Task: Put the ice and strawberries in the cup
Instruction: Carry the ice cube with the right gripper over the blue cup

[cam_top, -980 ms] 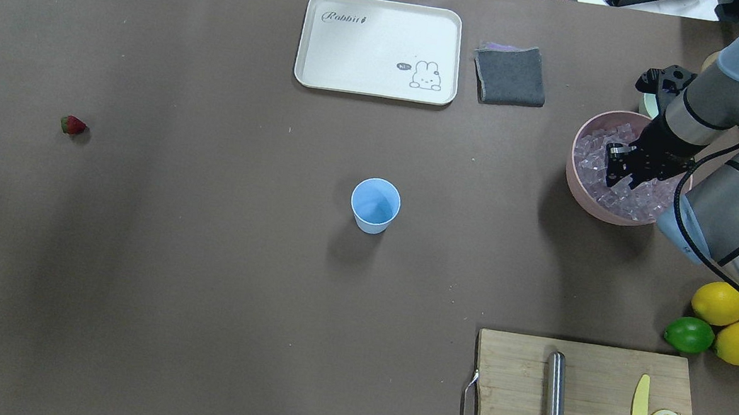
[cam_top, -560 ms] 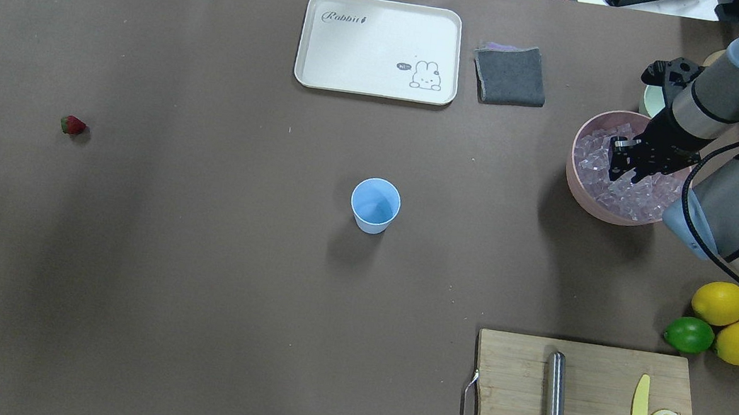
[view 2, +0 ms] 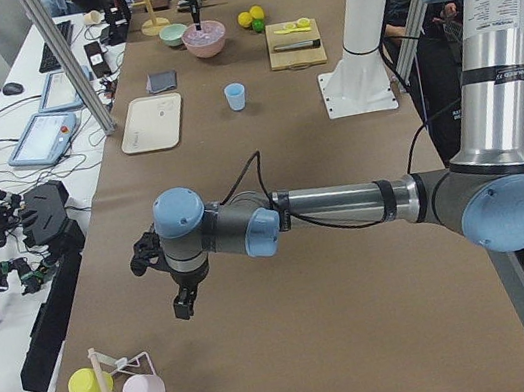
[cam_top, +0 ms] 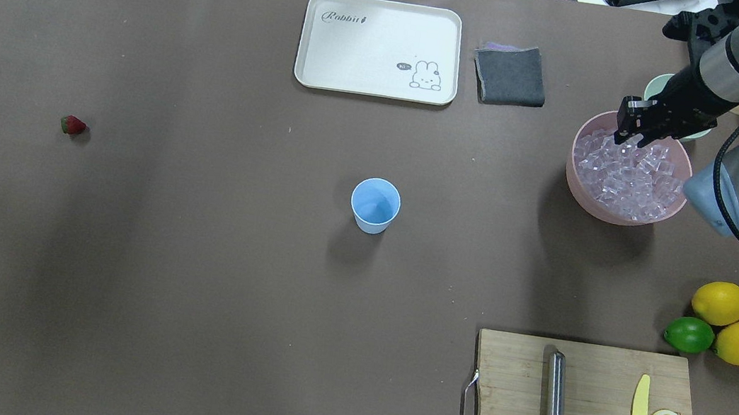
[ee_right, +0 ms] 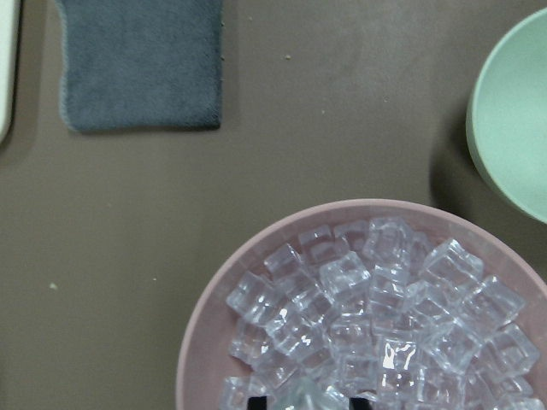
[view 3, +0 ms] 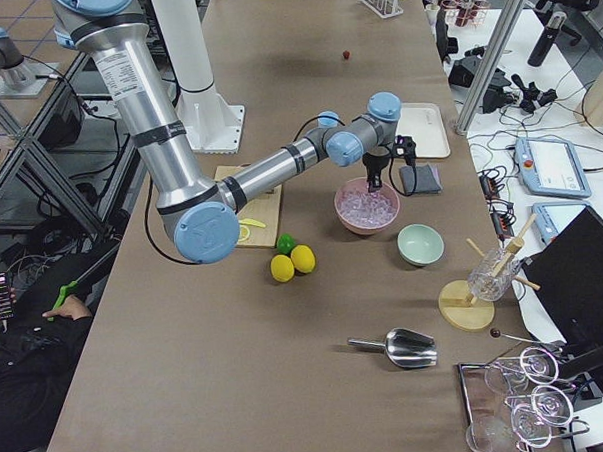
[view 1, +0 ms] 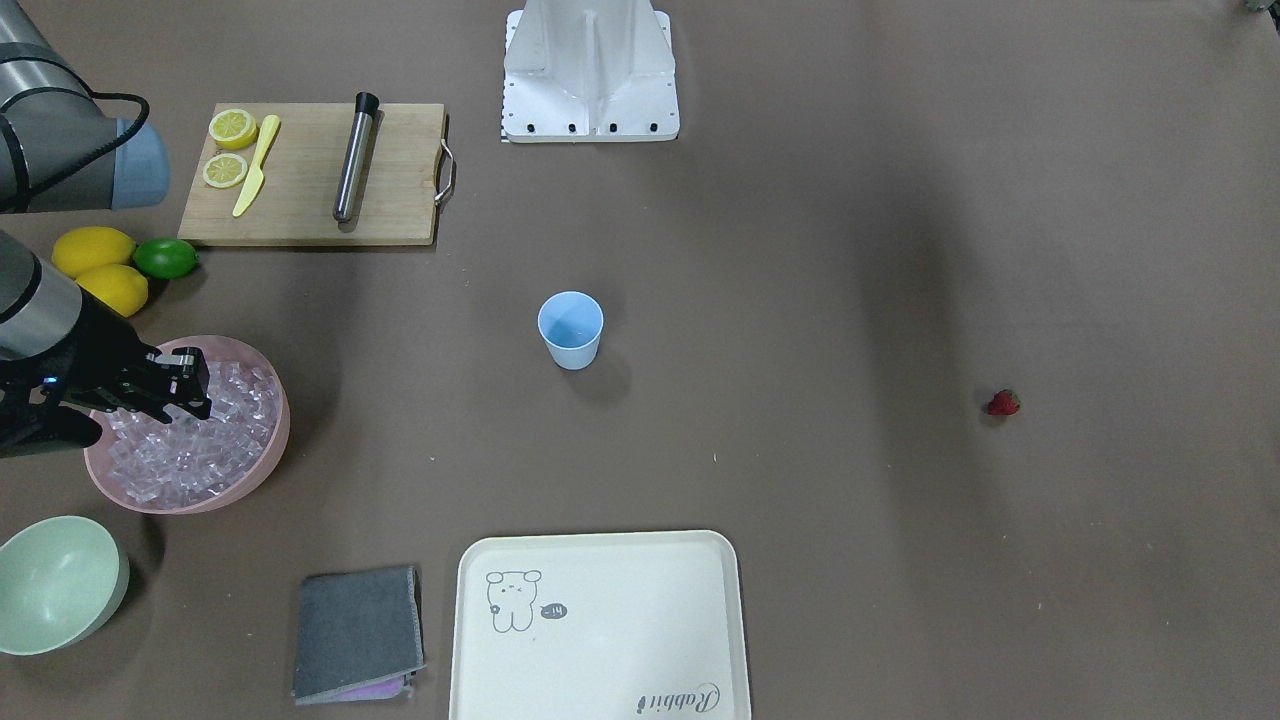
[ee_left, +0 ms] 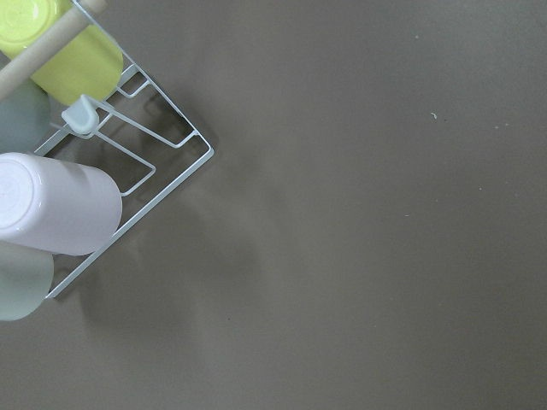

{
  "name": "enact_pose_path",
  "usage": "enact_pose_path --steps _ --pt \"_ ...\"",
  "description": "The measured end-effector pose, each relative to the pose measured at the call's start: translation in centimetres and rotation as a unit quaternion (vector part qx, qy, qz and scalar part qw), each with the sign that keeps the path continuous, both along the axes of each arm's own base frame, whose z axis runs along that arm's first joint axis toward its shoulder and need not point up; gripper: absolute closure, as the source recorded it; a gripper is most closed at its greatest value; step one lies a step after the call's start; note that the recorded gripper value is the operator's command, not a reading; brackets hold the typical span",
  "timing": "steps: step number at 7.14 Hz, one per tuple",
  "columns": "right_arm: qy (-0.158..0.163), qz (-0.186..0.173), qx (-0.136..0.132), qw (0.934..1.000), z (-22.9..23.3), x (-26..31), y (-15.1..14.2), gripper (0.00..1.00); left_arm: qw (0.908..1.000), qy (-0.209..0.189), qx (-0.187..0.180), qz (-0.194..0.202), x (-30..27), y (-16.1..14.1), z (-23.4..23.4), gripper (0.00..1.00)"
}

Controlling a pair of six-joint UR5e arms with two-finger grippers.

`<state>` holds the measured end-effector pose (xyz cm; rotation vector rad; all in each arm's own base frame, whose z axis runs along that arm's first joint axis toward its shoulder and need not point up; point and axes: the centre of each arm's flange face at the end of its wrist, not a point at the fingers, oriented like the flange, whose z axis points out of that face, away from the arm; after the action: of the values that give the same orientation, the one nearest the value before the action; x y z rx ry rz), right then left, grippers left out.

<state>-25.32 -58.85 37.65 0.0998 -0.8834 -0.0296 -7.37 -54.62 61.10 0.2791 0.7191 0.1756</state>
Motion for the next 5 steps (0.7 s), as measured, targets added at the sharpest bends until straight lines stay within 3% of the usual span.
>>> enact_pose_path --steps 2,5 --pt "-0.042 0.016 0.0 0.999 -7.4 -2.7 -0.4 1.0 1.0 0.0 -0.001 0.0 0.0 0.0 0.1 0.02" --pt "-0.105 0.021 -0.014 0.9941 -16.0 -12.7 4.0 1.0 1.0 0.0 -0.006 0.001 0.0 0.2 0.7 0.02"
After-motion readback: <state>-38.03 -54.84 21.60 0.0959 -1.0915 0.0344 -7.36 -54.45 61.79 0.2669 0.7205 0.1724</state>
